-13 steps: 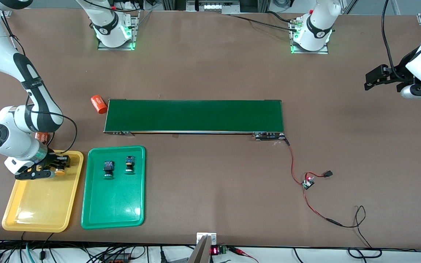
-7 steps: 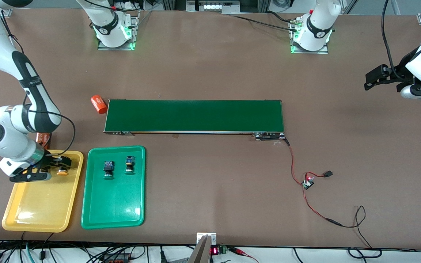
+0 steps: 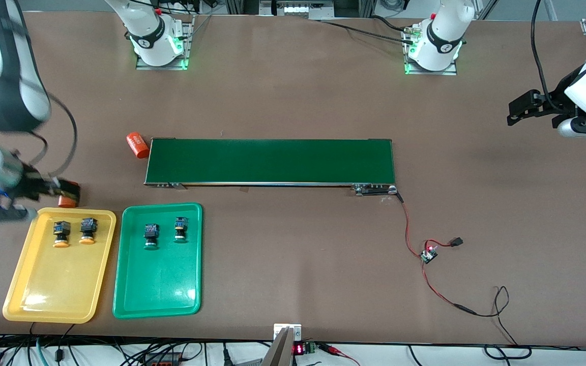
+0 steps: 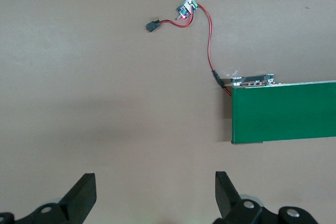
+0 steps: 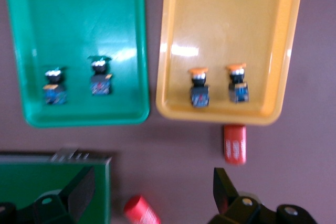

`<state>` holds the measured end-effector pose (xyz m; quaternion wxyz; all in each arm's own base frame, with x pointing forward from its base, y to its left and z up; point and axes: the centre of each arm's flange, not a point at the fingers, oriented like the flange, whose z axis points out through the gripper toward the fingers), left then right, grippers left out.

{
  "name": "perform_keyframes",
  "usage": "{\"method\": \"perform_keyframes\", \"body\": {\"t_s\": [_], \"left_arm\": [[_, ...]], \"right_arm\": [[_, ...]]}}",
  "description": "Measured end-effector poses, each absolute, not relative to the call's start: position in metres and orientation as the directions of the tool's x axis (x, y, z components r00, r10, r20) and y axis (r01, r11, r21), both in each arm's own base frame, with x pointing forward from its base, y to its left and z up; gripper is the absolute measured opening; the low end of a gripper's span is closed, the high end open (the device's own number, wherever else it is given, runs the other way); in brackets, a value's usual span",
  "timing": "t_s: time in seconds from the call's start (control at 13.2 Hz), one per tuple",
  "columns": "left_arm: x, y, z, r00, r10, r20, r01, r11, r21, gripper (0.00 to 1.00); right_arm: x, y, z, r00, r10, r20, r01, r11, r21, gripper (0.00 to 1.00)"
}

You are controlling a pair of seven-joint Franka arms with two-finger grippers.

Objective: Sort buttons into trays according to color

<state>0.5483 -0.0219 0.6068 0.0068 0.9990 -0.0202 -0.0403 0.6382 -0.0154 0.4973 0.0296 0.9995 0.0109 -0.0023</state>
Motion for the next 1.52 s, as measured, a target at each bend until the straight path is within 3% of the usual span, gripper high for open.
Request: {"method": "perform_keyframes", "body": {"t_s": [0.3, 0.61, 1.06, 1.52], "left_arm": [[0.548, -0.022, 0.607, 0.996, -0.041, -0.08, -0.04, -0.999, 0.015, 1.0], [0.548, -0.022, 0.607, 0.996, -0.041, -0.08, -0.04, -0.999, 0.015, 1.0], [0.548, -0.022, 0.607, 0.996, -0.041, -0.08, -0.04, -0.999, 0.015, 1.0], [0.548, -0.022, 0.607, 0.996, -0.041, -0.08, -0.04, -0.999, 0.015, 1.0]], "right_arm": [[0.576, 0.019, 0.588, 0.999, -0.012, -0.039, -0.009, -0.996, 0.091, 1.0], [0.536, 0.014, 0.624, 0.996, -0.043, -0.077, -0.036, -0.995, 0.089, 1.0], [0.535, 0.004, 0.594, 0.984, -0.064, -0.169, -0.051, -0.996, 0.078, 1.0], [0.526, 0.009, 0.603, 0.974, -0.087, -0.21, -0.073, -0.994, 0.076, 1.0]]}}
